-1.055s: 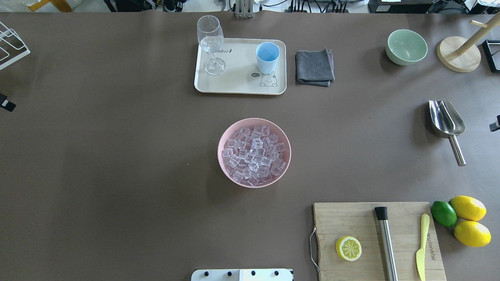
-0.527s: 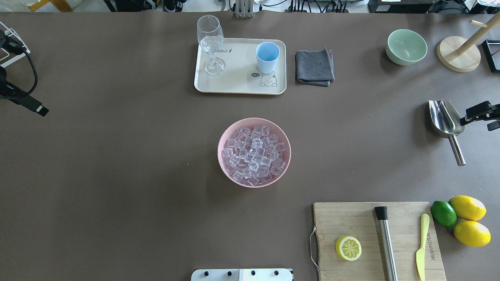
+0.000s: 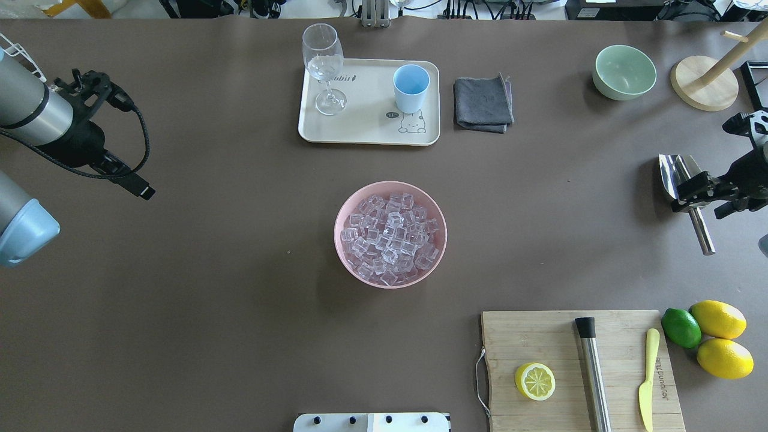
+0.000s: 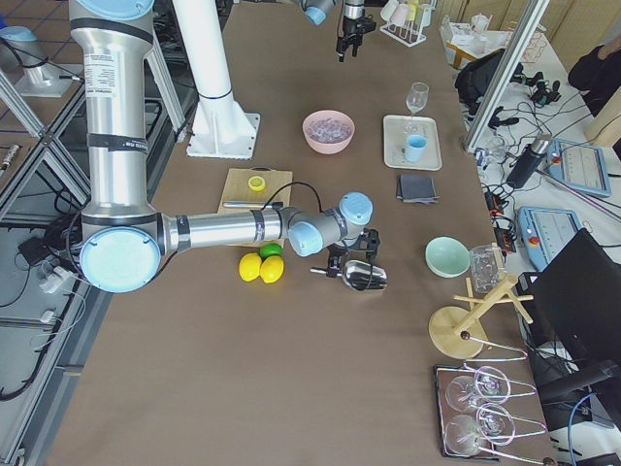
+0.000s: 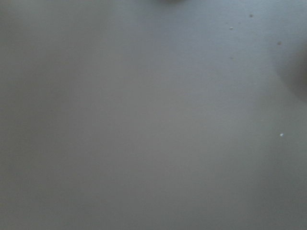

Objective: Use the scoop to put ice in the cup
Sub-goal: 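Reach the left gripper to the pink bowl rim while the right grasps the scoop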

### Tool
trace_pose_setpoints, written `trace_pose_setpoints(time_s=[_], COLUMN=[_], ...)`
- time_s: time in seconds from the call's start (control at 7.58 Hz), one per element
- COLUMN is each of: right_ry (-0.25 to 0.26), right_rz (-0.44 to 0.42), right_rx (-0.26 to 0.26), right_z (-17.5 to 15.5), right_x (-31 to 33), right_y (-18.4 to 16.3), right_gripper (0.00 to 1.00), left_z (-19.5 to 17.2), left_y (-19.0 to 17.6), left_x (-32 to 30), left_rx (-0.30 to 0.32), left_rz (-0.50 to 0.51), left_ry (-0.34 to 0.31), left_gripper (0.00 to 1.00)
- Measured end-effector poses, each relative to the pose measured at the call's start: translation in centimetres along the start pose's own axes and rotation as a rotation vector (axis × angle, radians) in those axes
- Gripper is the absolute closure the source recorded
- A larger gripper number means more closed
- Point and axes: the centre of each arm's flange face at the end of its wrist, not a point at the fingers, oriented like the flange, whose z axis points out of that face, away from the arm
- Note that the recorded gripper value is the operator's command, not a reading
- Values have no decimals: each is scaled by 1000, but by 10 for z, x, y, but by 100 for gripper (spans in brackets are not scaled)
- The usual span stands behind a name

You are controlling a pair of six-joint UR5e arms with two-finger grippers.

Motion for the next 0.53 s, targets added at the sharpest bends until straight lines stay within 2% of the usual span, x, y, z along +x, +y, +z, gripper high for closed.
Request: trace_pose_setpoints(time_s=[0.4,0.53], right_ry=[56,63], right_rz=[-13,-16], right_rx=[-37,-44], right_z=[19,21], right_x=[0,4], right_y=[14,18], right_gripper=[0,3], left_z=[15,19], left_y=[-8,-8], left_x=[55,62], left_rx=[114,152], left_rz=[200,247], left_ry=[103,123], left_gripper=[2,2])
